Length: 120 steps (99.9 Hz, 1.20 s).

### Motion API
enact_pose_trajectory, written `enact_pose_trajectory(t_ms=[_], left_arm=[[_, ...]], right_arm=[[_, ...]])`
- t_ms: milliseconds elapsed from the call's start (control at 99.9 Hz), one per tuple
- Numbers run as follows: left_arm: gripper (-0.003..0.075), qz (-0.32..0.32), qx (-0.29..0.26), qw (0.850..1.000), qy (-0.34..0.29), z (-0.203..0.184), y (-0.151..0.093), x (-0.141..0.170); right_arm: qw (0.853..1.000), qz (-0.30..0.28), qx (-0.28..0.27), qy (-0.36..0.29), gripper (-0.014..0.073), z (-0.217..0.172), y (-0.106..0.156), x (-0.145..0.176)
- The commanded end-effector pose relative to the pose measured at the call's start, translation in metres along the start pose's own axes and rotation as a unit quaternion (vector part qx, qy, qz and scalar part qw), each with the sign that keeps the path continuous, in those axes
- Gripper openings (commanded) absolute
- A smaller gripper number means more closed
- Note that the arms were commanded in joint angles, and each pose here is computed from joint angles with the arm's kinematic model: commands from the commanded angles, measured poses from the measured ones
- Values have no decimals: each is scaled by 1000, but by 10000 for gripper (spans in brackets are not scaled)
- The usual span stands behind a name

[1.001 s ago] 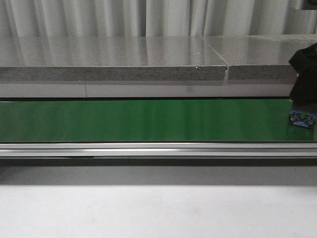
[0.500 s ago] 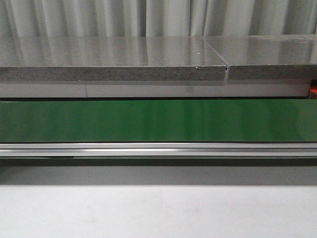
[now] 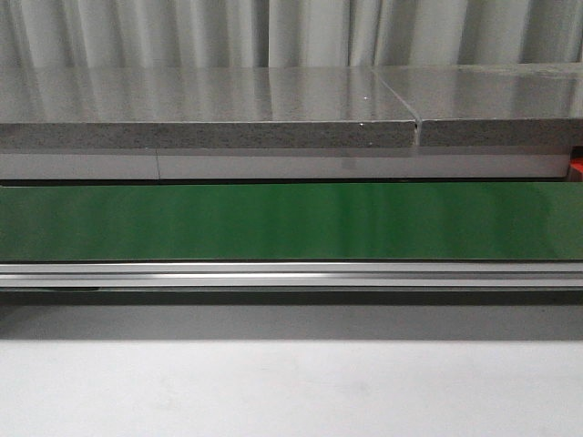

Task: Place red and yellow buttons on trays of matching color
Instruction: 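Carry the yellow button into the yellow tray and open the right gripper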

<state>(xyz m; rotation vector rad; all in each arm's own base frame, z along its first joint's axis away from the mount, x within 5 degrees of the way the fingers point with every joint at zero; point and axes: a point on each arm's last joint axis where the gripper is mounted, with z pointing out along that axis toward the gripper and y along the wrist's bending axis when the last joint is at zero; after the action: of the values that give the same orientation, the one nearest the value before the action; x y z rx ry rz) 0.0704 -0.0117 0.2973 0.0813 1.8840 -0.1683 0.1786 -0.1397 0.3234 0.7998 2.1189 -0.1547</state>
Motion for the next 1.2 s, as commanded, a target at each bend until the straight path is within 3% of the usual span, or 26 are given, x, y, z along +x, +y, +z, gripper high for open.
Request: enact_pose_trajectory(t_ms=[0, 310, 791, 1191], left_arm=[[-19, -3, 10, 999, -46, -3, -2, -15], [-19, -3, 10, 999, -46, -3, -2, -15], [-19, -3, 10, 999, -46, -3, -2, -15], [-19, -3, 10, 999, -46, -3, -2, -15]], right_arm=[[996, 20, 19, -80, 96, -13, -6, -19], [991, 53, 68, -106, 96, -14, -33, -24], [987, 98, 121, -26, 96, 27, -75, 2], [983, 115, 138, 23, 96, 63, -88, 44]])
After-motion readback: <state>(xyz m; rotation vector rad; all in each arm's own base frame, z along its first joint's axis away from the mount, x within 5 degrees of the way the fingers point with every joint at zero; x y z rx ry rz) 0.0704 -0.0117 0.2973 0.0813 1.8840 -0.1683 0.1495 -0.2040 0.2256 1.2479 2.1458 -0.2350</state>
